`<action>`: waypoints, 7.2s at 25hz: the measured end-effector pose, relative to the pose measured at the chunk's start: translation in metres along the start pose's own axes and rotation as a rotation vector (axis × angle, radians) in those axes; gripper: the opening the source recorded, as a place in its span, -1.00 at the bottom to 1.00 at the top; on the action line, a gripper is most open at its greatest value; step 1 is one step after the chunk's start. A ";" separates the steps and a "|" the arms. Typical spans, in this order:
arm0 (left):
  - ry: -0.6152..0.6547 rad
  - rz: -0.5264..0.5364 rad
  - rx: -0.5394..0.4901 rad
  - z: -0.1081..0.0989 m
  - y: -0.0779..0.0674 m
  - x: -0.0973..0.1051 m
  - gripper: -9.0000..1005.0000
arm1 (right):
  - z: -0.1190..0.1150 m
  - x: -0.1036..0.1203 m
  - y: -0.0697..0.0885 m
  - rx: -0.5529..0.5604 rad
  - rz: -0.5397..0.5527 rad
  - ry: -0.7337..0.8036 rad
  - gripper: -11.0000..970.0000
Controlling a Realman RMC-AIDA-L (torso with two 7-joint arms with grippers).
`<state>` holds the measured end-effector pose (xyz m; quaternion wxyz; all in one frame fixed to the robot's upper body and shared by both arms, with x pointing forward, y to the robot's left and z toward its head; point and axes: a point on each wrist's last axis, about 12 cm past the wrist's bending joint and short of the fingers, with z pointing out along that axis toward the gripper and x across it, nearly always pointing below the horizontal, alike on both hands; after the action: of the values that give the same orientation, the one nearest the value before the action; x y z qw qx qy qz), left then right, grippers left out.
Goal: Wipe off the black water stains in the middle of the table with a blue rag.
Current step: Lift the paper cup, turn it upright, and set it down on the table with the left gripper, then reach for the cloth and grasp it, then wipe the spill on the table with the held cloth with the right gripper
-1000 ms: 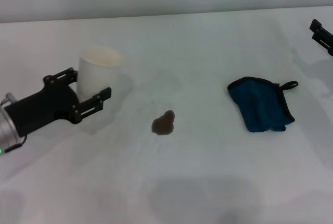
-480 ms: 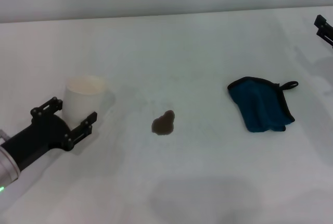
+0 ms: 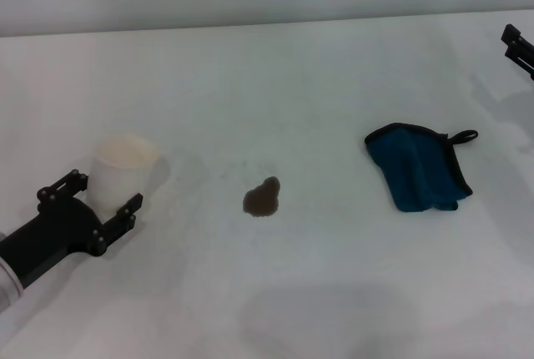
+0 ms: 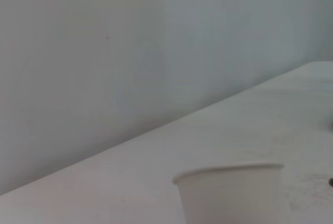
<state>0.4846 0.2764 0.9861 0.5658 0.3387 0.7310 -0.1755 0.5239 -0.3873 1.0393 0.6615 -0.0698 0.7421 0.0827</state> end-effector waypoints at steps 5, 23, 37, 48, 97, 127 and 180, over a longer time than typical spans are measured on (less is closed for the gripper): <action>0.018 0.017 -0.009 -0.005 -0.002 0.005 0.32 | 0.001 0.002 0.000 0.009 0.000 0.018 0.76; 0.015 0.023 -0.099 -0.018 -0.013 0.017 0.39 | 0.002 0.007 0.001 0.012 -0.014 0.052 0.76; -0.017 -0.021 -0.132 -0.025 -0.031 0.022 0.75 | -0.007 0.011 -0.003 0.033 -0.003 0.056 0.76; -0.130 -0.062 -0.245 -0.063 -0.043 0.026 0.75 | -0.011 0.012 -0.006 0.061 -0.026 0.050 0.75; -0.424 -0.004 -0.659 -0.074 0.033 -0.017 0.75 | 0.082 -0.166 0.077 -0.171 0.107 1.034 0.74; -0.361 0.074 -0.706 -0.041 0.086 -0.044 0.75 | 0.103 -0.110 0.153 0.076 0.096 1.297 0.52; -0.306 0.067 -0.717 -0.051 0.090 -0.035 0.75 | 0.137 -0.090 0.201 -0.089 -0.044 1.303 -0.76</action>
<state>0.5155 0.3625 1.0456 0.7561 0.1131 0.6417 0.0613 0.6243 -0.1622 1.1196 0.0744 -0.1481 0.9853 0.0406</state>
